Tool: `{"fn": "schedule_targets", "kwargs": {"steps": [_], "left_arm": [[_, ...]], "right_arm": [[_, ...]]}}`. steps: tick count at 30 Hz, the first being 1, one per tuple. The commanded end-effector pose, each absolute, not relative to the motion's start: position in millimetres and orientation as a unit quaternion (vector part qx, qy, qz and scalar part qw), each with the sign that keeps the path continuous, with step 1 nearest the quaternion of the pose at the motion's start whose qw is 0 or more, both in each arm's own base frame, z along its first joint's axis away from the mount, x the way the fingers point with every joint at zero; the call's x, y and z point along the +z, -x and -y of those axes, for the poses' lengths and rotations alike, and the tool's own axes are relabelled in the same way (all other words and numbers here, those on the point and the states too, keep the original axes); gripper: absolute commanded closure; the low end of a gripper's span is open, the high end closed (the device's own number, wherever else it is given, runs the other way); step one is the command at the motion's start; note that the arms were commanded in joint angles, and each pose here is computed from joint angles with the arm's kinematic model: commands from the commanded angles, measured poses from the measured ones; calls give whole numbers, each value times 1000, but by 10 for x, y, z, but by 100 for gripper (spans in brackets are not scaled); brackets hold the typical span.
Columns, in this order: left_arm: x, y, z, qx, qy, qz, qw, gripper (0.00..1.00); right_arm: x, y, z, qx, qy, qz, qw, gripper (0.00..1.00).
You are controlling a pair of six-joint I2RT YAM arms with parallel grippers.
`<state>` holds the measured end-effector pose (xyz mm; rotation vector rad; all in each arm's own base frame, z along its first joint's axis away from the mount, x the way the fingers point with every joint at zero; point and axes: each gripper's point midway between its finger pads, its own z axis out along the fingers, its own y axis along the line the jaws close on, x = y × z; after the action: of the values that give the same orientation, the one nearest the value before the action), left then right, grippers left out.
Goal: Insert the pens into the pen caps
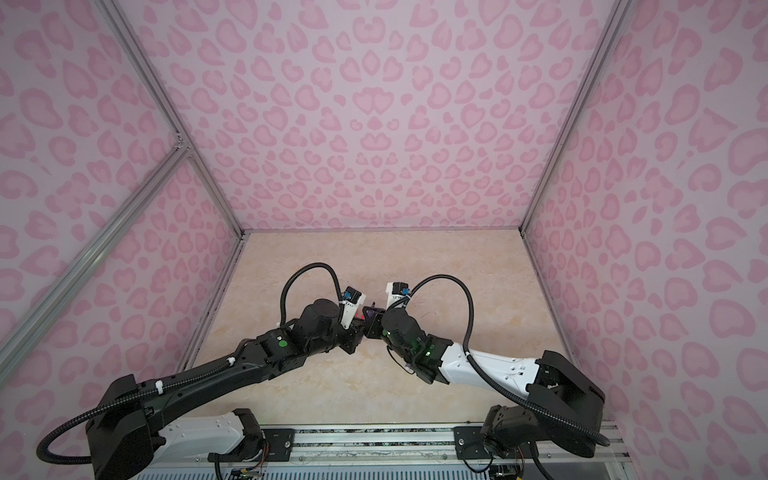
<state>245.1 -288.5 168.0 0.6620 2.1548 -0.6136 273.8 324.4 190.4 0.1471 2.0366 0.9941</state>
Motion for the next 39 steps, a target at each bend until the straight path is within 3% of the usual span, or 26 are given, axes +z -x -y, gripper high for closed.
{"fn": "schedule_targets", "kwargs": {"steps": [1,13,18,20,25,27,32,39], "left_arm": [[1825,-2498,2945,-257,-256,-835,415,71],[1889,-2487,2895,-260,-251,-828,430,73],[1925,-2476,2875,-262,-250,-824,436,93],[1929,-2478,2865,-261,-247,-824,438,97],[1931,-2561,2756,-240,-221,-831,451,97],[1904,-2638,2653,-227,-198,-839,453,97],[1813,-2821,2327,-212,-125,-858,450,97],[1766,-2927,1971,-184,-52,-868,458,97]], "right_arm": [[1960,-2683,-3334,420,-53,-805,416,100],[1958,-2638,-3391,432,-52,-802,409,100],[1967,-2631,-3383,433,-52,-801,410,99],[1975,-2629,-3366,431,-50,-800,414,89],[2049,-2638,-3251,413,-50,-799,434,46],[2053,-2659,-3159,395,-56,-801,445,34],[2103,-2748,-2867,345,-87,-797,488,21],[2343,-2958,-2366,239,-119,-799,539,19]]}}
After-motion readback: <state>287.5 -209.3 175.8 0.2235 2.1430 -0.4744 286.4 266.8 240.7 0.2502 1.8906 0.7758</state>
